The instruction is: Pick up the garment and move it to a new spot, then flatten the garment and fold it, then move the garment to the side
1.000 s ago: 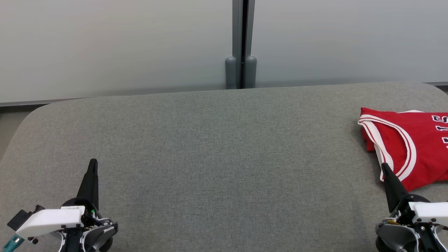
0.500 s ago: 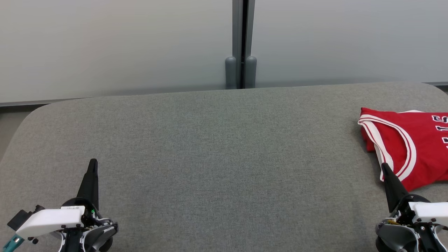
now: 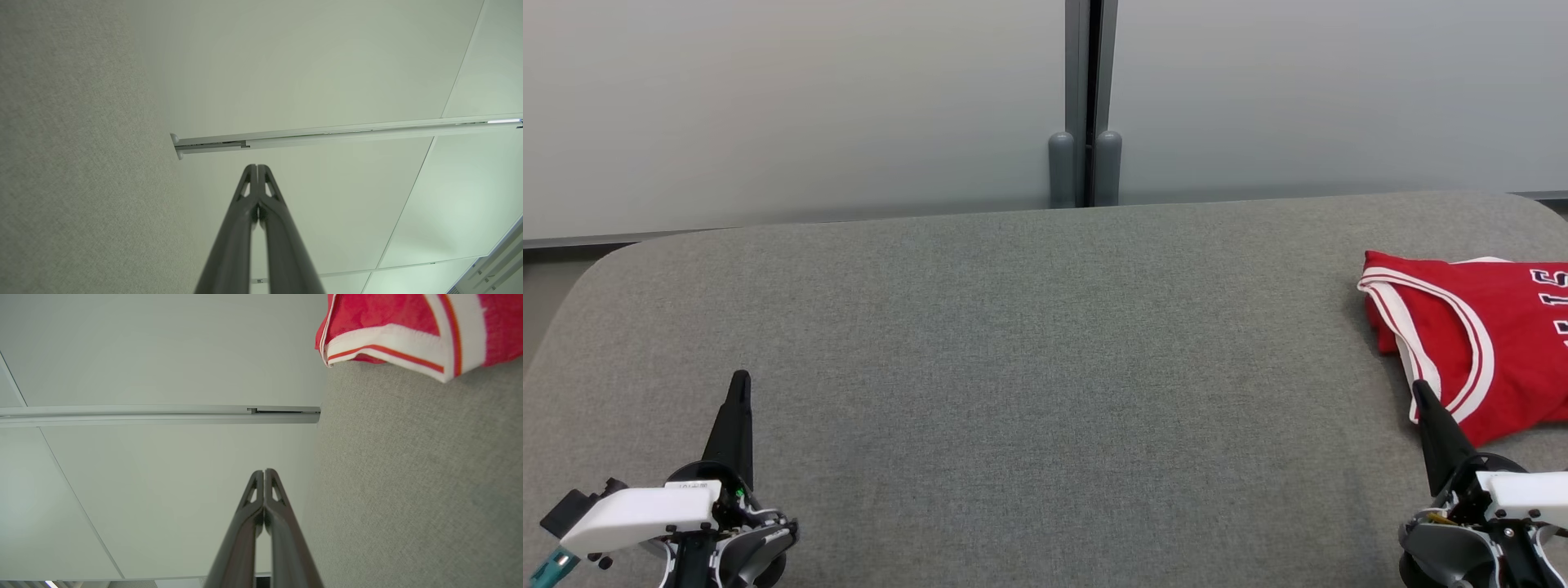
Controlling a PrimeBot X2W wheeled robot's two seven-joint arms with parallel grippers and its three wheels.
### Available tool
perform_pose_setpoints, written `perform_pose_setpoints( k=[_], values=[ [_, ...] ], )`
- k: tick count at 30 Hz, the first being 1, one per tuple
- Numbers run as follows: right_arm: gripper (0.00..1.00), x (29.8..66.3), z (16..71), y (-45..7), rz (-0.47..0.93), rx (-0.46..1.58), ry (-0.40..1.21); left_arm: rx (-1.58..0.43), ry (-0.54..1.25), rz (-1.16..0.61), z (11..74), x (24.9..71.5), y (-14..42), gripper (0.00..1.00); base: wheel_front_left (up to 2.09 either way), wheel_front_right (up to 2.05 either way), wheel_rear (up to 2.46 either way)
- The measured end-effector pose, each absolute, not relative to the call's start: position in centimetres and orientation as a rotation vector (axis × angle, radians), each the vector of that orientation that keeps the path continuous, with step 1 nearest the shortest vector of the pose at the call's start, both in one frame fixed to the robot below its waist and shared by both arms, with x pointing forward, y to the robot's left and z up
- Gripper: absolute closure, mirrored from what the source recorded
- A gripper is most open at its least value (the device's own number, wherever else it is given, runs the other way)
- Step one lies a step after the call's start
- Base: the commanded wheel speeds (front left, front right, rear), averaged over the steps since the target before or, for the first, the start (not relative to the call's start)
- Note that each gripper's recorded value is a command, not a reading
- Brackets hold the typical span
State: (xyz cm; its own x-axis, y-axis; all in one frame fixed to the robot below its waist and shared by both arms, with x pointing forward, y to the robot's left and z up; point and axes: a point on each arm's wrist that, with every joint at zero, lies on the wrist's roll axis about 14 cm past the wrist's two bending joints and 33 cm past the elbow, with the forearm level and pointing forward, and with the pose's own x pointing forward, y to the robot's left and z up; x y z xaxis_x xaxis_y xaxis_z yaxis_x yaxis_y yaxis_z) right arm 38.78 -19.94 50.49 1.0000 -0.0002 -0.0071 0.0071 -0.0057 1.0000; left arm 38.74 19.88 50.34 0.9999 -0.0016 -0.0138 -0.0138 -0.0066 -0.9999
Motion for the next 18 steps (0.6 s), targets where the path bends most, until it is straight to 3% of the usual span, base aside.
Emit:
perform_pose_setpoints(
  k=[18],
  values=[
    [1.00,38.78,50.50,-19.94,-0.006,1.577,0.005,-1.577,0.012,0.010,50.34,38.74,19.88,1.00,0.00,0.00,0.00]
  ],
)
